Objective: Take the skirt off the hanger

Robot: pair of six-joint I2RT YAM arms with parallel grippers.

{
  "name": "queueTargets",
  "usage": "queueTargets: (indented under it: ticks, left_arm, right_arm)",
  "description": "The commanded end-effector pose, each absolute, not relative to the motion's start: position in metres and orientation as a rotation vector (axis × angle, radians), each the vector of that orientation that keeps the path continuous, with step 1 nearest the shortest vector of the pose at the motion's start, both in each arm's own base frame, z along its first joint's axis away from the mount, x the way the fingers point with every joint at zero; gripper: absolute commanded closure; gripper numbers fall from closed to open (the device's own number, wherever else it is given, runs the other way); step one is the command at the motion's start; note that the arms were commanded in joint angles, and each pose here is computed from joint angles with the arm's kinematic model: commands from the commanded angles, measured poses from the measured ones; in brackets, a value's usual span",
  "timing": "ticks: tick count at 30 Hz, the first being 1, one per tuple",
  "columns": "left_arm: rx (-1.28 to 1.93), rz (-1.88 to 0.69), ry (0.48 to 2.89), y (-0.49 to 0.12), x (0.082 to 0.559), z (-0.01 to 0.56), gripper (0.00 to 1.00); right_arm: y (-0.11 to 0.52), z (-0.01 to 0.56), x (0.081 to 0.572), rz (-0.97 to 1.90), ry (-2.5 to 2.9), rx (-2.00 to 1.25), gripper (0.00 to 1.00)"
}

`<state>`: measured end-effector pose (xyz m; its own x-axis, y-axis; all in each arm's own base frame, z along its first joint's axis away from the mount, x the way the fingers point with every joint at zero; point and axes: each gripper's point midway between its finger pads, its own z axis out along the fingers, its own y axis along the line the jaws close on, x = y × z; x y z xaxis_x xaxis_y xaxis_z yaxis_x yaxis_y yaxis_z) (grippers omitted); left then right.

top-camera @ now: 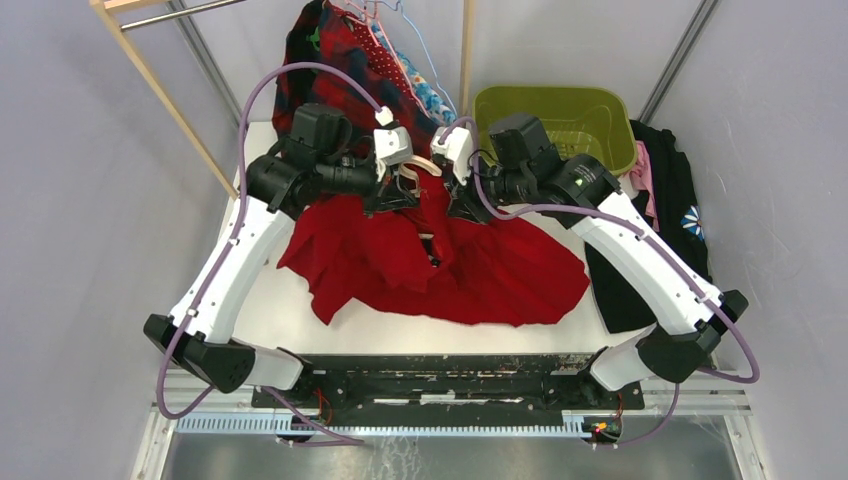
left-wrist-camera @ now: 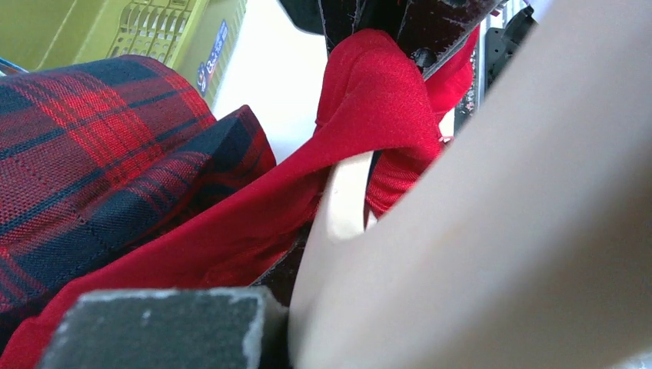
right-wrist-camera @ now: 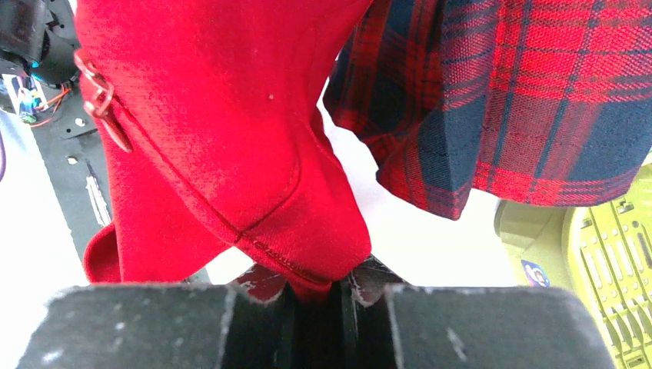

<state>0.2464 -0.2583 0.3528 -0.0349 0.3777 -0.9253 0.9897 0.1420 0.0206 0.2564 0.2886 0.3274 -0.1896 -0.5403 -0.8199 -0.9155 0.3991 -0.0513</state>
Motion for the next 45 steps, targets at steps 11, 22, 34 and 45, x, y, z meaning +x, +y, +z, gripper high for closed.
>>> queueTargets:
  ticks: [11, 22, 34, 45]
  left_arm:
    - [1.222, -0.492, 1.521, -0.224, 0.277, 0.384, 0.48]
    - [1.269, -0.410, 1.563, -0.221, 0.302, 0.350, 0.50]
    - [1.305, -0.545, 1.306, -0.250, 0.295, 0.405, 0.42]
    - [1.292, -0.623, 1.279, -0.259, 0.300, 0.399, 0.36]
  right_arm:
    - [0.257, 0.359, 0.293, 0.321, 1.856, -1.097, 0.99]
    - [0.255, 0.386, 0.283, 0.350, 1.787, -1.106, 0.99]
    - [0.256, 0.379, 0.276, 0.385, 1.791, -1.133, 0.99]
    - [0.255, 0.388, 0.265, 0.427, 1.761, -1.147, 0.99]
